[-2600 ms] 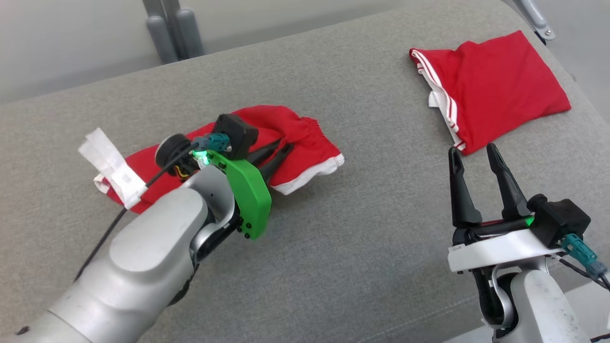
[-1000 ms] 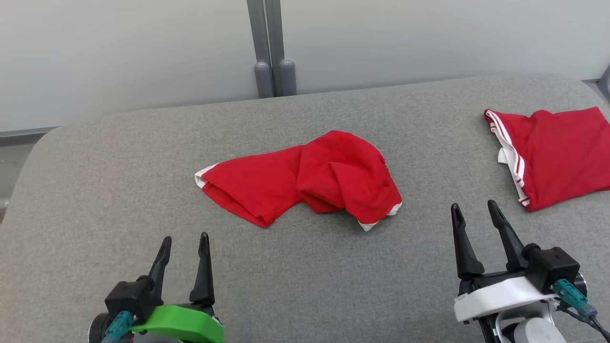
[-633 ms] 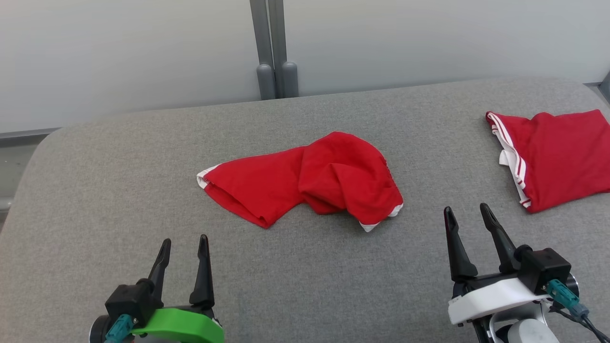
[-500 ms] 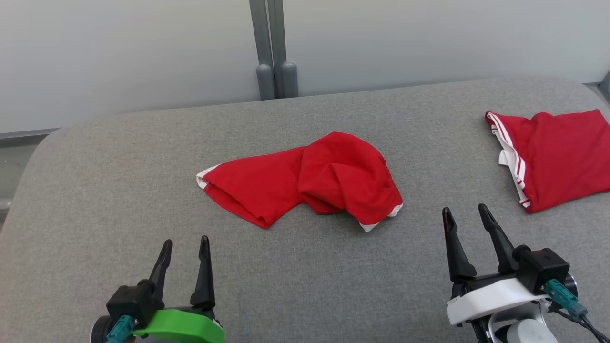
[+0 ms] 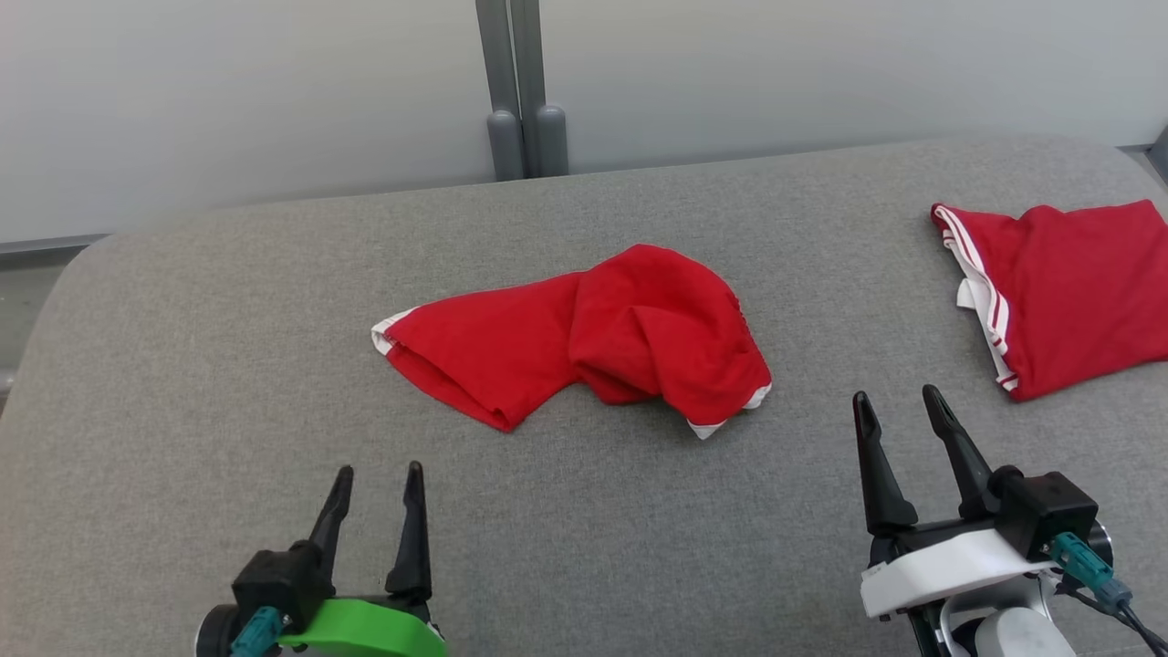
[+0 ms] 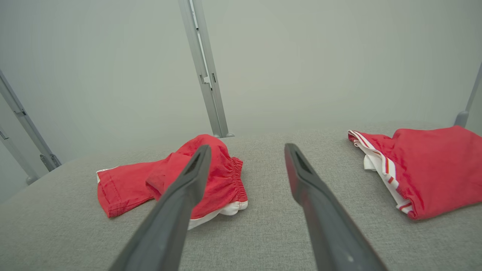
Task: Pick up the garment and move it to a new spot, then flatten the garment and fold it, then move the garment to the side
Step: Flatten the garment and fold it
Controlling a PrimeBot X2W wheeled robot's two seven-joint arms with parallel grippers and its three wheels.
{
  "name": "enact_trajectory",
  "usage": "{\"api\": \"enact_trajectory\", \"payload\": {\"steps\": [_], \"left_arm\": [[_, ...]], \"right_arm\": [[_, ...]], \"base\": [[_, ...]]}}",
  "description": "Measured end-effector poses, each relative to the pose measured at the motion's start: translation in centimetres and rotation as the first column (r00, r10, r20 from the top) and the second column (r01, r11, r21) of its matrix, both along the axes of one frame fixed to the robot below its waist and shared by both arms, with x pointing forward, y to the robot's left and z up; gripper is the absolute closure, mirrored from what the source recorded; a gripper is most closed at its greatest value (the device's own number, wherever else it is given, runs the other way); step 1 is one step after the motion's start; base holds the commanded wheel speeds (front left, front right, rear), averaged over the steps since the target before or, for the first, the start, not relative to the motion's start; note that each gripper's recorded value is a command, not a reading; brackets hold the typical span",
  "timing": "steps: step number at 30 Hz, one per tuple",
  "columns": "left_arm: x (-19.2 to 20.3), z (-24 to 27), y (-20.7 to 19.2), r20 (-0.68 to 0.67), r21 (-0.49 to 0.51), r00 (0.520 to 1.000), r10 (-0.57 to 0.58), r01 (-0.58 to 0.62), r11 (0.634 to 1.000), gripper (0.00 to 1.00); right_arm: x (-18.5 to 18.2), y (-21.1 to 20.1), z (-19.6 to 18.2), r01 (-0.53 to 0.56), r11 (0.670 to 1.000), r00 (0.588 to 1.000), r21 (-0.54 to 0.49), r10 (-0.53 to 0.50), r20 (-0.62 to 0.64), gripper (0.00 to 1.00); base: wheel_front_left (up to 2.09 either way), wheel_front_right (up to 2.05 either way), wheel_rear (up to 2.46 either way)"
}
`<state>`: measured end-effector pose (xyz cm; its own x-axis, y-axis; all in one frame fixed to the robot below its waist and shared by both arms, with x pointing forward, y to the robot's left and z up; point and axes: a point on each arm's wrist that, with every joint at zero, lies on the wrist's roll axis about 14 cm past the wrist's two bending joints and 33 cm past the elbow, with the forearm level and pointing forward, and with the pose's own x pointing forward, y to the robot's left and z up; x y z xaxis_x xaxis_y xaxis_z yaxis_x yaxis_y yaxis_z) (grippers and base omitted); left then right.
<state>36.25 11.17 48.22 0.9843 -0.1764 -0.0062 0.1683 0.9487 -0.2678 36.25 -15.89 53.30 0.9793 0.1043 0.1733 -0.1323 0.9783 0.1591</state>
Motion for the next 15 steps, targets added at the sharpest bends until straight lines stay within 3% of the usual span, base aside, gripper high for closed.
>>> {"api": "enact_trajectory", "payload": {"steps": [6,15], "left_arm": [[0.6,-1.2,-4.5,-0.035,0.015,0.986,-0.163,0.164,0.986,0.00],[3.7,-4.0,-11.3,-0.147,0.050,0.913,-0.381,0.392,0.919,0.00]], "right_arm": [[0.9,-0.6,0.4,0.017,1.000,1.000,-0.009,-0.017,0.012,0.00],[2.4,-1.6,1.2,0.044,0.999,0.998,-0.015,-0.043,0.036,0.00]], "base": [[0.00,0.00,0.00],[0.00,0.00,0.00]]}}
